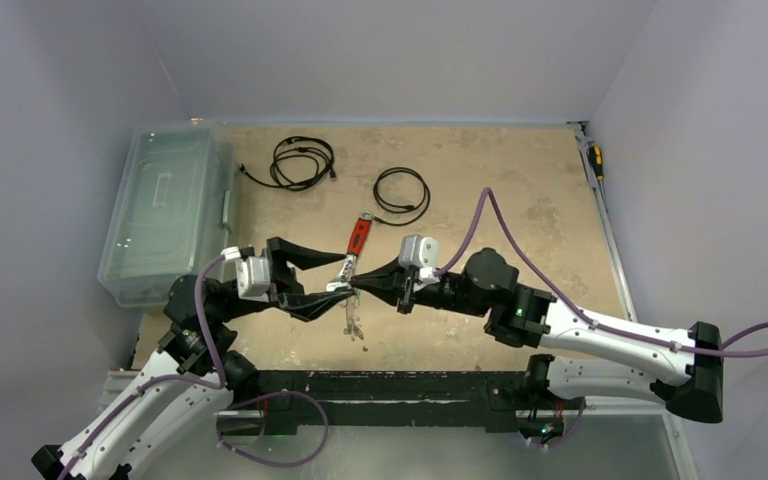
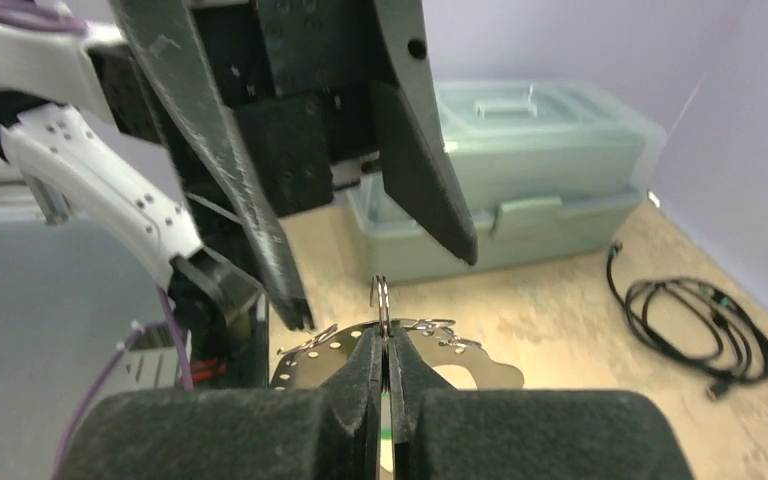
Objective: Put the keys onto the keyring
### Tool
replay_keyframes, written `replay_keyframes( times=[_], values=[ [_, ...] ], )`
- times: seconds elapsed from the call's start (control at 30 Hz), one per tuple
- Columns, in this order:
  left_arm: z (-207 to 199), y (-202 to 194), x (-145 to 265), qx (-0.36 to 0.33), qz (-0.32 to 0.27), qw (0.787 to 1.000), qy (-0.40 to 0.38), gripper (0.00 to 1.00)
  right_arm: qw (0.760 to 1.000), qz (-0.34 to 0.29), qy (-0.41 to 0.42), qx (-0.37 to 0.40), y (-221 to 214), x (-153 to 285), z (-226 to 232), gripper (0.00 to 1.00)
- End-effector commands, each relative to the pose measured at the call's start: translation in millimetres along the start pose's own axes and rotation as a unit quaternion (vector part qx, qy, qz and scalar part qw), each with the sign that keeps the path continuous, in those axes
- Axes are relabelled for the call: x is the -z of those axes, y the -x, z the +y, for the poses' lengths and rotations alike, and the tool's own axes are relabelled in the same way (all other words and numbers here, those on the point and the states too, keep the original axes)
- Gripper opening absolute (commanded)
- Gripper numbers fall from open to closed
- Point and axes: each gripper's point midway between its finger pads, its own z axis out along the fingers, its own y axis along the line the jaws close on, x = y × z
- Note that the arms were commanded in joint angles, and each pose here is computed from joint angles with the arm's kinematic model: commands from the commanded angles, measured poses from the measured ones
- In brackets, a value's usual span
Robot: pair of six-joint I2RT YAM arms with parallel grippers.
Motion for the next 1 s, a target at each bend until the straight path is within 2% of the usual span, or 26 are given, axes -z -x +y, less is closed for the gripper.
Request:
replay_keyframes(
  times=[0.0, 0.1, 0.17, 0.37, 0.57, 0.77, 0.97],
  values=[
    [5, 21, 5, -0.050, -0.011, 0.998, 0.023, 0.61, 0.998, 0.048, -0.026, 0.034, 12, 10, -14, 0.00],
    [3, 19, 8, -0.072, 0.004, 0.997, 0.018, 0.60, 0.992, 0.118, -0.033, 0.044, -4, 18, -20, 0.00],
    [1, 13, 9, -0.080, 0.019, 0.997, 0.007, 0.54, 0.986, 0.154, -0.030, 0.049, -10, 23, -21, 0.00],
    [-16, 3, 6, -0.086, 0.036, 0.995, -0.048, 0.50, 0.977, 0.207, 0.006, 0.055, -11, 36, -11, 0.00],
    [-34, -16, -1, -0.055, 0.049, 0.991, -0.109, 0.44, 0.959, 0.278, 0.013, 0.048, -28, 41, -12, 0.00],
    [-31, -36, -9, -0.029, 0.072, 0.991, -0.106, 0.39, 0.939, 0.341, 0.019, 0.041, -44, 52, -11, 0.00],
    [-17, -55, -16, -0.010, 0.104, 0.991, -0.080, 0.38, 0.898, 0.435, -0.045, 0.049, -59, 73, -34, 0.00]
  ],
)
